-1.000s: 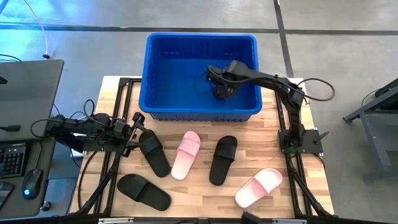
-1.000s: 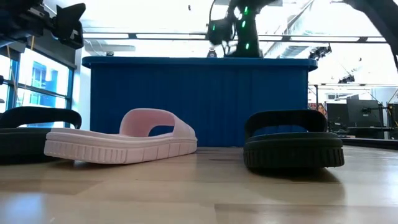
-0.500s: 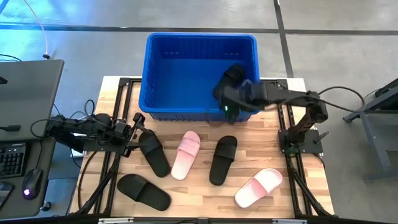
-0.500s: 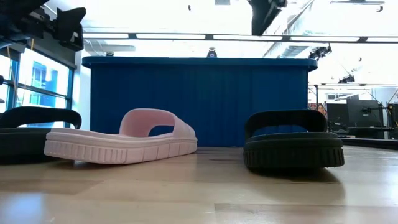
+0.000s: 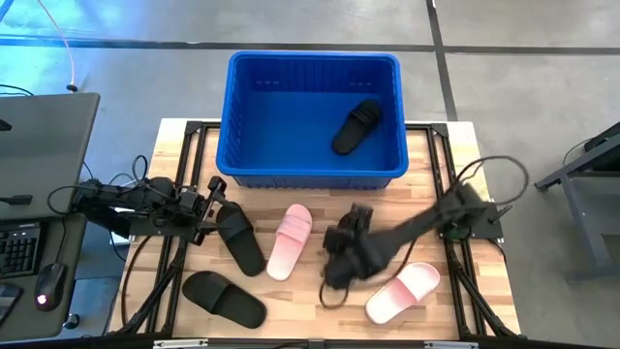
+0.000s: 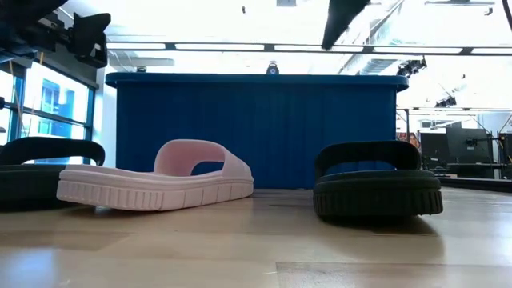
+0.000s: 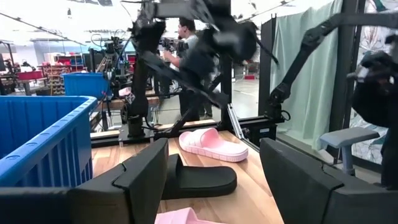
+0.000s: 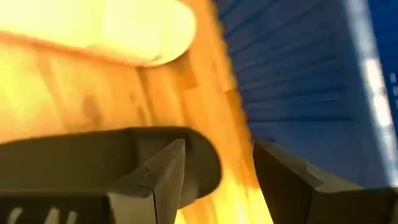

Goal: Pick and place slides into bin
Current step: Put the black slide into the blue container

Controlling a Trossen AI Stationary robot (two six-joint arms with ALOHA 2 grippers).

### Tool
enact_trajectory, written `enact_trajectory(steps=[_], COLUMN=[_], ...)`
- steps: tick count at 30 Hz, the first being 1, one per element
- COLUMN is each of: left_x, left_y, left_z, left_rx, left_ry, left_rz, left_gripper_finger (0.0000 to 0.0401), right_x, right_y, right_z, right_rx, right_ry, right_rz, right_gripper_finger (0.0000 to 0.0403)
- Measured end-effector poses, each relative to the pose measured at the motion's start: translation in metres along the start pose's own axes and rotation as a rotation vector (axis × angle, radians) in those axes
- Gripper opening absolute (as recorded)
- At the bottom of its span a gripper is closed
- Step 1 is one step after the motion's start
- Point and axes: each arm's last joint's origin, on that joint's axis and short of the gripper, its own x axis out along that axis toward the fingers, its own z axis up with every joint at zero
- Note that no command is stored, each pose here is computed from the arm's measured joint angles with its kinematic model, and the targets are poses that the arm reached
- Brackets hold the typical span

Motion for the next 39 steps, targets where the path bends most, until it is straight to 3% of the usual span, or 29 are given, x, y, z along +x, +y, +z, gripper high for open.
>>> enact_trajectory(steps=[4, 9, 14, 20, 25, 29, 33, 39], left_x=[0.0, 0.0, 0.0, 0.0, 0.0, -0.003, -0.009, -0.002], left_y=[0.0, 0.0, 0.001, -0.002, -0.002, -0.002, -0.003, 0.003], left_z=[0.0, 0.001, 0.001, 0.0, 0.004, 0.022, 0.055, 0.103], left_rx=[0.0, -0.02, -0.062, -0.085, -0.076, -0.058, 0.025, 0.096], left_ry=[-0.001, -0.007, -0.009, -0.001, -0.01, -0.061, -0.138, 0.071], left_rz=[0.0, 0.008, 0.048, -0.065, -0.074, -0.073, -0.077, 0.021], left_gripper_finger=[0.0243, 0.0243, 0.0243, 0.0243, 0.0243, 0.0243, 0.0243, 0.0243], right_x=[0.009, 0.025, 0.052, 0.065, 0.066, 0.066, 0.066, 0.07], right_y=[0.043, 0.072, 0.082, 0.08, 0.079, 0.08, 0.081, 0.081], right_z=[-0.015, -0.027, -0.024, -0.019, -0.018, -0.019, -0.018, -0.013], right_rx=[-0.077, -0.117, -0.12, -0.083, -0.035, 0.013, 0.017, 0.019], right_ry=[0.013, 0.039, 0.166, 0.212, 0.222, 0.224, 0.231, 0.234], right_rz=[-0.026, -0.073, -0.023, -0.002, -0.002, -0.003, 0.022, 0.073], right_gripper_finger=[0.0181, 0.0181, 0.0181, 0.0181, 0.0181, 0.0181, 0.0181, 0.0181])
